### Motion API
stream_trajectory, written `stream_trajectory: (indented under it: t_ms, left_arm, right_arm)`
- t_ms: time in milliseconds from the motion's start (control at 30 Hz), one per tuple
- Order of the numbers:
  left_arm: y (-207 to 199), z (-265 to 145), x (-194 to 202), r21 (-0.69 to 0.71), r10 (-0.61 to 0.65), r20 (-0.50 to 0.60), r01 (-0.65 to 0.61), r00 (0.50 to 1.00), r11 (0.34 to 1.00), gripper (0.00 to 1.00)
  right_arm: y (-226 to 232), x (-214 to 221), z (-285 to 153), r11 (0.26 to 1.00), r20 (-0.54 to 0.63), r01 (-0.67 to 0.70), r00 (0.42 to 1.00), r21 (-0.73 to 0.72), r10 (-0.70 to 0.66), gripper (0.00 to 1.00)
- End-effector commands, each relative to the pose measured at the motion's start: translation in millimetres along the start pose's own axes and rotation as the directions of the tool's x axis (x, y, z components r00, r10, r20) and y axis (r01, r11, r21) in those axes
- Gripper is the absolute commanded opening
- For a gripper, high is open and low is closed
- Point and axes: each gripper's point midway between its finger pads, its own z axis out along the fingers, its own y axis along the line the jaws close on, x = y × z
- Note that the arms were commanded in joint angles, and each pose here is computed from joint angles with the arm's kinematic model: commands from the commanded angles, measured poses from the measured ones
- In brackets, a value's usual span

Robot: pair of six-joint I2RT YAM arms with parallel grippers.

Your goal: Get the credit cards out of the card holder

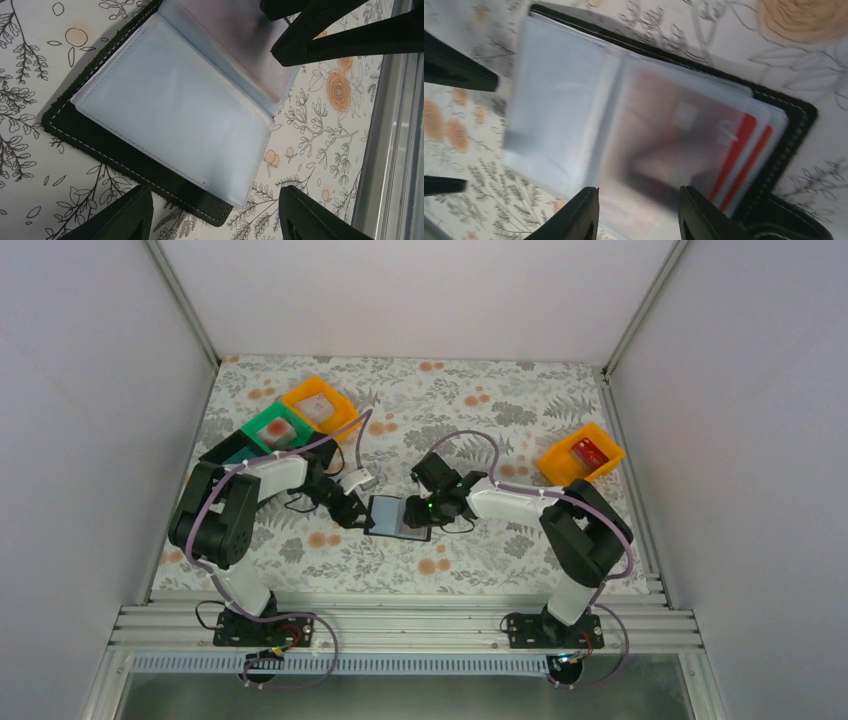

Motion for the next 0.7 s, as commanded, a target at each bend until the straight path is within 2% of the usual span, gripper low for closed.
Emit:
stream_trajectory:
  t_ms: [0,133,233,367,467,567,667]
  left_arm:
    - [3,0,-3,-0.002,0.005,0.018,-0.005,1.0,1.0,0.63]
    - [3,2,-3,0.011,0.003,0.015,-0.003,1.0,1.0,0.63]
    - [3,3,-3,0.01,0.0,0.014,0.0,1.0,1.0,0.63]
    - [3,5,0,0.024,-0.011,0.005,0.01,1.0,1.0,0.63]
    - [2,7,0,0.037,-0.009,0.007,0.009,1.0,0.999,0.61]
    - [-1,7,-1,0.051,-0.006,0.009,0.006,1.0,0.999,0.53]
    - [-2,7,-1,0.06,-0.005,0.01,0.005,1.0,0.998,0.5]
  right_arm:
    - [-15,4,-5,0.995,0.0,-0.023,1.0,0.1,0.023,0.45]
    - [-17,15,0,0.996,-0.055,0.009,0.998,0.093,-0.004,0.48]
    - [-17,19,11,0.997,-0.084,0.012,0.996,0.072,-0.006,0.44]
    - [-22,13,16,0.992,-0.075,0.042,0.997,0.118,-0.033,0.44]
    - [-1,14,18,0.998,-0.09,0.065,0.994,0.006,-0.064,0.45]
    - [23,10,17,0.99,-0.073,0.068,0.994,-0.127,-0.078,0.45]
    - [37,7,19,0.978,-0.068,0.058,0.995,-0.199,-0.073,0.45]
